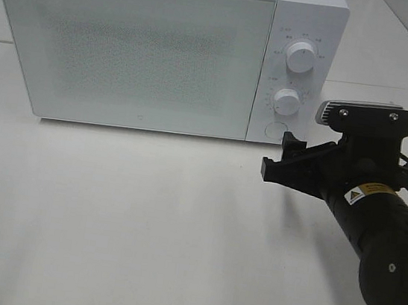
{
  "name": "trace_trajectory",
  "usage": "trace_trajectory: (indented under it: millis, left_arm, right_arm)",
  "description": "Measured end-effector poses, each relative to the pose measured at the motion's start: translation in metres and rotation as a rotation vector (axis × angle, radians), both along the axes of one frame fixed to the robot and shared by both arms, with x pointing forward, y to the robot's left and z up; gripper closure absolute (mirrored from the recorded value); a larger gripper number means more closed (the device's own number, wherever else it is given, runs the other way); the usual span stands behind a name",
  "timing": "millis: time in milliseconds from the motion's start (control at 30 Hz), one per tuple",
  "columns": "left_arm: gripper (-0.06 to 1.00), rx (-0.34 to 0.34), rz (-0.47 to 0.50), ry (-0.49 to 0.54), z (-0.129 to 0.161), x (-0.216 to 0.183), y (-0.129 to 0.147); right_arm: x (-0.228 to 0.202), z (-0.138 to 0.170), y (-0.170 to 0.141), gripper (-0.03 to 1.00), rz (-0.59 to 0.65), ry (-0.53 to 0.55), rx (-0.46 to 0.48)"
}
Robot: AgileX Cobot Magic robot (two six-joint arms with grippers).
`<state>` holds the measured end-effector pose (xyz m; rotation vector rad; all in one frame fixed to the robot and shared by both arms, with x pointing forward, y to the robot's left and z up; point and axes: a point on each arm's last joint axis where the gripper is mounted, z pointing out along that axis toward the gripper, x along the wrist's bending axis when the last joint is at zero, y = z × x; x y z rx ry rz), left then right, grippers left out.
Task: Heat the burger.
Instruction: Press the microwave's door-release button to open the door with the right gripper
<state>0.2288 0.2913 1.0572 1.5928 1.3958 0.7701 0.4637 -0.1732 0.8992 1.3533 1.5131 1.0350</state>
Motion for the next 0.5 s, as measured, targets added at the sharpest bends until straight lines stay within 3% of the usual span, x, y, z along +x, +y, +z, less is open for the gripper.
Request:
trace_trajectory:
  millis: [100, 267, 333, 367, 400, 433, 467, 500]
  left_arm:
    - [-0.03, 0.0, 0.0, 0.0, 0.0, 0.0, 0.0]
    - [-0.03, 0.0, 0.0, 0.0, 0.0, 0.0, 0.0]
    - [-0.03, 0.0, 0.0, 0.0, 0.0, 0.0, 0.0]
    - [-0.03, 0.0, 0.0, 0.0, 0.0, 0.0, 0.0]
    - [-0.03, 0.0, 0.0, 0.0, 0.0, 0.0, 0.0]
    - [-0.03, 0.0, 0.0, 0.0, 0.0, 0.0, 0.0]
    - [-0.03, 0.0, 0.0, 0.0, 0.0, 0.0, 0.0]
    - [-0.03, 0.0, 0.0, 0.0, 0.0, 0.0, 0.0]
  right_arm:
    - [-0.0002, -0.0017, 0.0001, 0.24, -0.022, 0.014, 0.067]
    - [-0.0003, -0.002, 0.0001, 0.34, -0.065, 0.024, 0.196]
    - [-0.0003, -0.002, 0.0001, 0.47, -0.118, 0.031, 0.353]
    - [-0.0003, -0.002, 0.0001, 0.47, -0.118, 0.031, 0.353]
    - [-0.0003, -0.002, 0.0001, 0.57, -0.156, 0.037, 0.467]
    - [-0.0003, -0.002, 0.0001, 0.57, -0.156, 0.037, 0.467]
    - [-0.0003, -0.002, 0.0001, 0.63, -0.179, 0.04, 0.535]
    - [-0.0003, -0.002, 0.0001, 0.74, -0.222, 0.046, 0.664]
